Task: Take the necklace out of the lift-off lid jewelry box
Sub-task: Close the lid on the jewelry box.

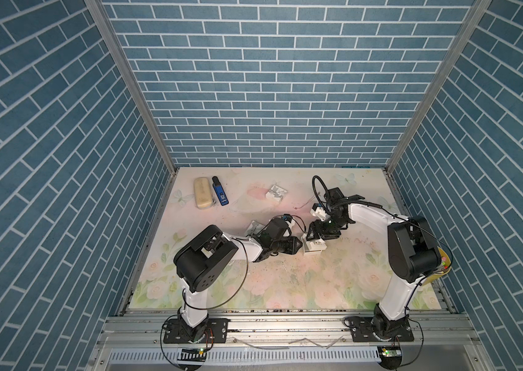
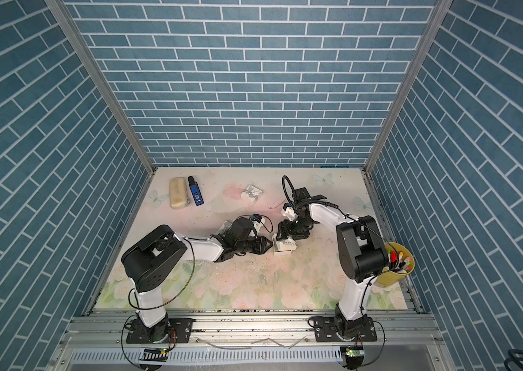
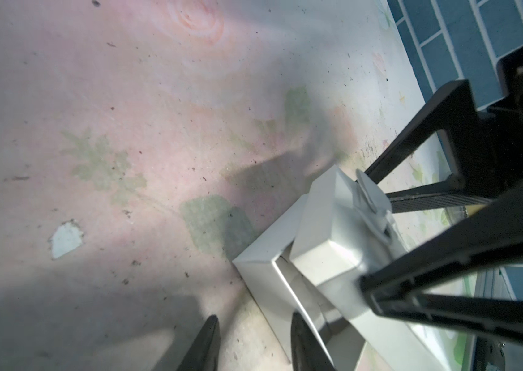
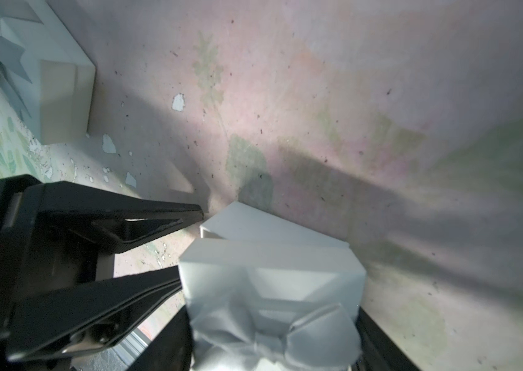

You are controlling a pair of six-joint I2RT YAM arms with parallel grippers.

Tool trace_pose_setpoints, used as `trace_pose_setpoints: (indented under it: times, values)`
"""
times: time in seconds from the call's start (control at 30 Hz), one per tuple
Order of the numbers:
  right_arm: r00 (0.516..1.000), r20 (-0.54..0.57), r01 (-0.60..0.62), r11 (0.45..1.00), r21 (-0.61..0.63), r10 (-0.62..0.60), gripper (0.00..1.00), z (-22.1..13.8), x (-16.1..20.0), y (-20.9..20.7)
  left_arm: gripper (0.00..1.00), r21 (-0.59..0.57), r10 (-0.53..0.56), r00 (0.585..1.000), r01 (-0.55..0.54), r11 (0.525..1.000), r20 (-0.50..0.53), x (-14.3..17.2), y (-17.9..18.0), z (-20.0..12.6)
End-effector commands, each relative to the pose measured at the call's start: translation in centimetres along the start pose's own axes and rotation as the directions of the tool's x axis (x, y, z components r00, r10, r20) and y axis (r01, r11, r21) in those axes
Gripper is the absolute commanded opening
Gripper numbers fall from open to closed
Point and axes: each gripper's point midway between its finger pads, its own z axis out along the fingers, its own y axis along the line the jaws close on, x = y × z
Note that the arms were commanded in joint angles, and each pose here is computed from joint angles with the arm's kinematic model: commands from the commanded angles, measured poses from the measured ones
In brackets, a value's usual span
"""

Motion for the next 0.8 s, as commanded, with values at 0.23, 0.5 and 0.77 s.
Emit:
trace_pose_setpoints:
  times: [0.23,0.5,0.77]
  values:
    - [0.989,0.142,-0.057,0.995,0.083,0.044,0.72,-1.9,0.0,-0.6,0.38,0.002,-0.036,0.999,0.036,0.999,0.021,0.3,0.5,-0.4]
    - [0.981,0.186,-0.072,0.995,0.067,0.058,0.72,-1.8,-0.2,-0.4,0.38,0.021,-0.057,0.998,0.057,0.998,0.036,0.4,0.2,-0.5]
    - [0.981,0.174,-0.091,0.994,0.056,0.08,0.72,-1.1,0.1,0.0,0.38,0.031,-0.06,0.997,0.059,0.998,0.038,0.6,-0.2,-0.5]
